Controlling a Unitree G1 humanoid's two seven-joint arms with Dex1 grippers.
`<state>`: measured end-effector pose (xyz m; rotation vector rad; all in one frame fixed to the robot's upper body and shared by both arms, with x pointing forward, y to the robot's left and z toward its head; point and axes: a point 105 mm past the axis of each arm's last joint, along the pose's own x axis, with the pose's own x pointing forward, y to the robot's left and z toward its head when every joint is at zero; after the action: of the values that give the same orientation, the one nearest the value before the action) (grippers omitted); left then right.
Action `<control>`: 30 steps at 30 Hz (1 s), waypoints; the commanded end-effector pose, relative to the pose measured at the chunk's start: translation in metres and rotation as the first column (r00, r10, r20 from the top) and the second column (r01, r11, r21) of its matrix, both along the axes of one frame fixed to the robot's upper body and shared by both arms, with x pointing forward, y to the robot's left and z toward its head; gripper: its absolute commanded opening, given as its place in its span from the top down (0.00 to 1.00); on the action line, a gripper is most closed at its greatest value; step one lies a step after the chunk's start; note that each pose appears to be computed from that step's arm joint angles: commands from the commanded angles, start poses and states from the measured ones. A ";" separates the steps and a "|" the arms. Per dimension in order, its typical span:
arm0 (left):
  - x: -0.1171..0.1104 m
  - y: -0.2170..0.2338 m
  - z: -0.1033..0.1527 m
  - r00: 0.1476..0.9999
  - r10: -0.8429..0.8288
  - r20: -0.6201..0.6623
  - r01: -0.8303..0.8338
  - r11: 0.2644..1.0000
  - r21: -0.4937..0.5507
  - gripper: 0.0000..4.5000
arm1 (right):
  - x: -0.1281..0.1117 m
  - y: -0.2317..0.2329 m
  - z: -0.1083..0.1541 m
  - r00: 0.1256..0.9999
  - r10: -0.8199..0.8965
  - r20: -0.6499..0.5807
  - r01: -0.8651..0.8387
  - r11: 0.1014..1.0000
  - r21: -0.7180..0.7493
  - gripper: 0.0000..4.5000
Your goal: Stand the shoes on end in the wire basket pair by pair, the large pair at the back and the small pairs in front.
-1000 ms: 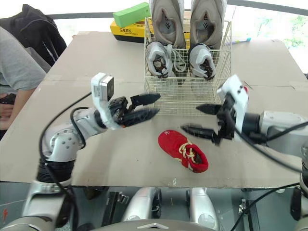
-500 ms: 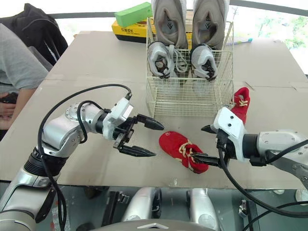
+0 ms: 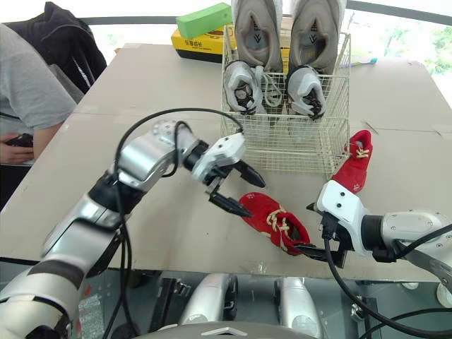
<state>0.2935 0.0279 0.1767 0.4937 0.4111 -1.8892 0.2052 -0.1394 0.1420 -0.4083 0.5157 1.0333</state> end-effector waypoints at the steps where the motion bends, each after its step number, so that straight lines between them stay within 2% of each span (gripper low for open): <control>1: 0.008 -0.012 0.004 0.997 -0.055 0.053 0.053 0.998 0.043 0.00 | 0.001 0.001 0.009 0.998 -0.005 0.062 0.004 1.000 0.017 0.01; 2: 0.012 -0.016 0.003 0.995 -0.068 0.075 0.064 0.996 0.064 0.00 | 0.001 0.002 0.010 0.998 -0.009 0.068 0.008 1.000 0.022 0.01; 4: 0.022 -0.028 -0.013 0.970 -0.150 0.193 0.113 0.975 0.191 0.00 | 0.001 0.000 0.009 0.996 -0.036 0.080 0.033 0.999 0.031 0.01; 6: 0.023 -0.036 -0.026 0.951 -0.218 0.219 0.157 0.952 0.264 0.12 | 0.000 -0.003 0.008 0.994 -0.061 0.087 0.058 0.998 0.036 0.00; 8: 0.026 -0.032 -0.043 0.922 -0.287 0.260 0.185 0.916 0.355 0.27 | -0.002 -0.004 0.007 0.993 -0.079 0.090 0.075 0.996 0.040 0.00; 11: 0.026 -0.032 -0.059 0.896 -0.348 0.277 0.219 0.887 0.405 0.60 | -0.004 -0.004 0.006 0.990 -0.101 0.097 0.097 0.994 0.048 0.00; 12: 0.025 -0.032 -0.061 0.891 -0.359 0.278 0.228 0.883 0.410 0.82 | -0.004 -0.004 0.006 0.989 -0.106 0.099 0.101 0.994 0.051 0.00; 14: 0.020 -0.033 -0.062 0.895 -0.364 0.259 0.249 0.887 0.388 0.86 | -0.007 -0.004 0.004 0.989 -0.114 0.100 0.109 0.993 0.052 0.00; 15: 0.018 -0.032 -0.062 0.898 -0.362 0.250 0.254 0.890 0.378 0.97 | -0.008 -0.004 0.004 0.988 -0.118 0.099 0.113 0.992 0.053 0.00; 17: 0.010 -0.031 -0.050 0.923 -0.315 0.219 0.248 0.925 0.287 0.99 | -0.008 -0.006 0.005 0.985 -0.137 0.109 0.131 0.989 0.063 0.00; 19: -0.001 -0.031 -0.028 0.957 -0.247 0.152 0.223 0.962 0.160 0.99 | -0.005 -0.009 0.017 0.976 -0.176 0.132 0.157 0.977 0.142 0.00; 21: -0.013 -0.025 -0.006 0.981 -0.185 0.050 0.182 0.982 0.056 0.99 | -0.001 -0.014 0.047 0.955 -0.233 0.185 0.167 0.935 0.314 0.00; 23: -0.021 -0.018 0.009 0.990 -0.139 -0.022 0.139 0.990 -0.013 0.99 | 0.001 -0.023 0.081 0.930 -0.306 0.205 0.165 0.843 0.512 0.00; 25: -0.026 -0.014 0.024 0.992 -0.080 -0.096 0.072 0.993 -0.090 0.99 | 0.003 -0.037 0.109 0.901 -0.379 0.211 0.166 0.750 0.640 0.00; 28: -0.022 -0.008 0.053 0.979 0.075 -0.192 -0.125 0.957 -0.263 0.99 | 0.004 -0.055 0.129 0.860 -0.463 0.215 0.198 0.691 0.695 0.00; 30: -0.016 -0.004 0.076 0.950 0.187 -0.251 -0.280 0.867 -0.412 0.99 | 0.007 -0.060 0.141 0.843 -0.497 0.206 0.197 0.640 0.743 0.00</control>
<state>0.2811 0.0209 0.2193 0.0271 0.2993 -1.7755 0.2137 -0.1965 0.2694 0.1523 -0.1355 0.6699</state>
